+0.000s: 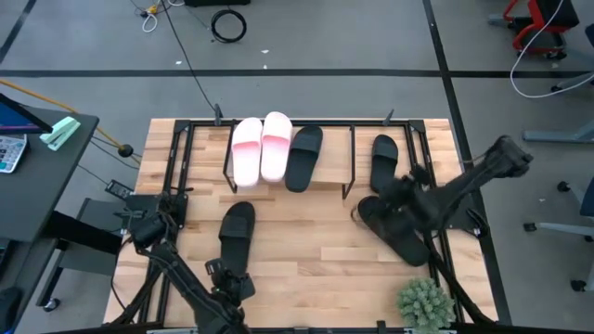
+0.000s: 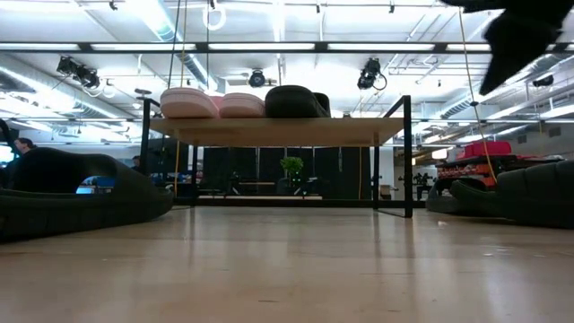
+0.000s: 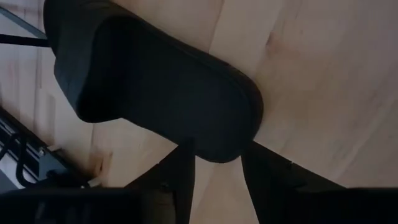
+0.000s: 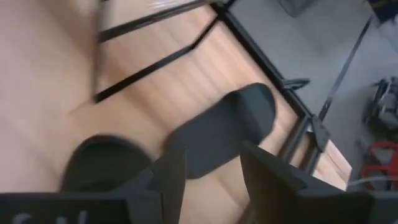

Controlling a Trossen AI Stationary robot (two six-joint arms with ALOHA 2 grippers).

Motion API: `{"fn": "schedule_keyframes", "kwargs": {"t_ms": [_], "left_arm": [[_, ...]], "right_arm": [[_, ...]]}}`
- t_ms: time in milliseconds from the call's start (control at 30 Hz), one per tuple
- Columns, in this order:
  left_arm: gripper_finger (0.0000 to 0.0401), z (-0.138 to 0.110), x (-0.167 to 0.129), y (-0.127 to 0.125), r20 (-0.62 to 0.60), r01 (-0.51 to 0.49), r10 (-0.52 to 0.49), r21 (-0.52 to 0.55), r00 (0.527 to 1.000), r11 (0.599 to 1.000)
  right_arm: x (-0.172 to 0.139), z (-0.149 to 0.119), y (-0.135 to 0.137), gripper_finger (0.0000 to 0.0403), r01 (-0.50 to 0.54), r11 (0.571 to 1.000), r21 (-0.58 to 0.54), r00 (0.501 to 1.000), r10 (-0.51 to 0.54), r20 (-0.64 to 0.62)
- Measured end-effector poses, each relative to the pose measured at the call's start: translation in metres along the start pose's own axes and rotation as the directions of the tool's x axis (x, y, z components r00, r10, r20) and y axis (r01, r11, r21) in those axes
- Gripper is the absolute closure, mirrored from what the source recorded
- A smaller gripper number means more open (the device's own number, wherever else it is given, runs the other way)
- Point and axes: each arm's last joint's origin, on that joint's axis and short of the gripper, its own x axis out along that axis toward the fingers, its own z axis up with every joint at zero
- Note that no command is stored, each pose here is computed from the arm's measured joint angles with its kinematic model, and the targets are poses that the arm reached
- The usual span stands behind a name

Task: Pick and place slides into the shelf
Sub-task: Put the top right black slipper on the shelf

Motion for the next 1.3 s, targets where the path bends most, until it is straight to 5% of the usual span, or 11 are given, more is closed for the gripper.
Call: {"fn": "schedule_keyframes", "kwargs": {"t_ms": [267, 600, 767, 1000, 1300], "left_arm": [[0.0262, -0.001, 0.002, 0.000, -0.004, -0.007, 0.007, 0.029, 1.000, 1.000], [0.0279, -0.001, 0.002, 0.000, -0.005, -0.007, 0.007, 0.029, 1.000, 1.000], [0.0276, -0.001, 0.002, 0.000, -0.005, -0.006, 0.007, 0.029, 1.000, 1.000], [0.0271, 0.005, 0.004, 0.002, -0.013, -0.009, 0.009, 0.014, 1.000, 1.000], [0.0276, 0.009, 0.006, 0.004, -0.018, -0.010, 0.010, 0.014, 1.000, 1.000]], "right_arm": [[0.018, 0.019, -0.058, 0.0237, -0.074, 0.997, -0.019, 0.988, 0.071, -0.135], [0.084, 0.009, -0.053, 0.0183, -0.095, 0.976, -0.194, 0.973, 0.050, -0.227], [0.107, 0.022, -0.063, 0.0170, -0.124, 0.986, -0.112, 0.937, 0.079, -0.341], [0.138, 0.033, -0.078, 0.0176, -0.354, 0.935, 0.033, 0.832, 0.330, -0.446], [0.171, 0.032, -0.100, 0.0178, -0.313, 0.950, -0.002, 0.807, 0.264, -0.529]]}}
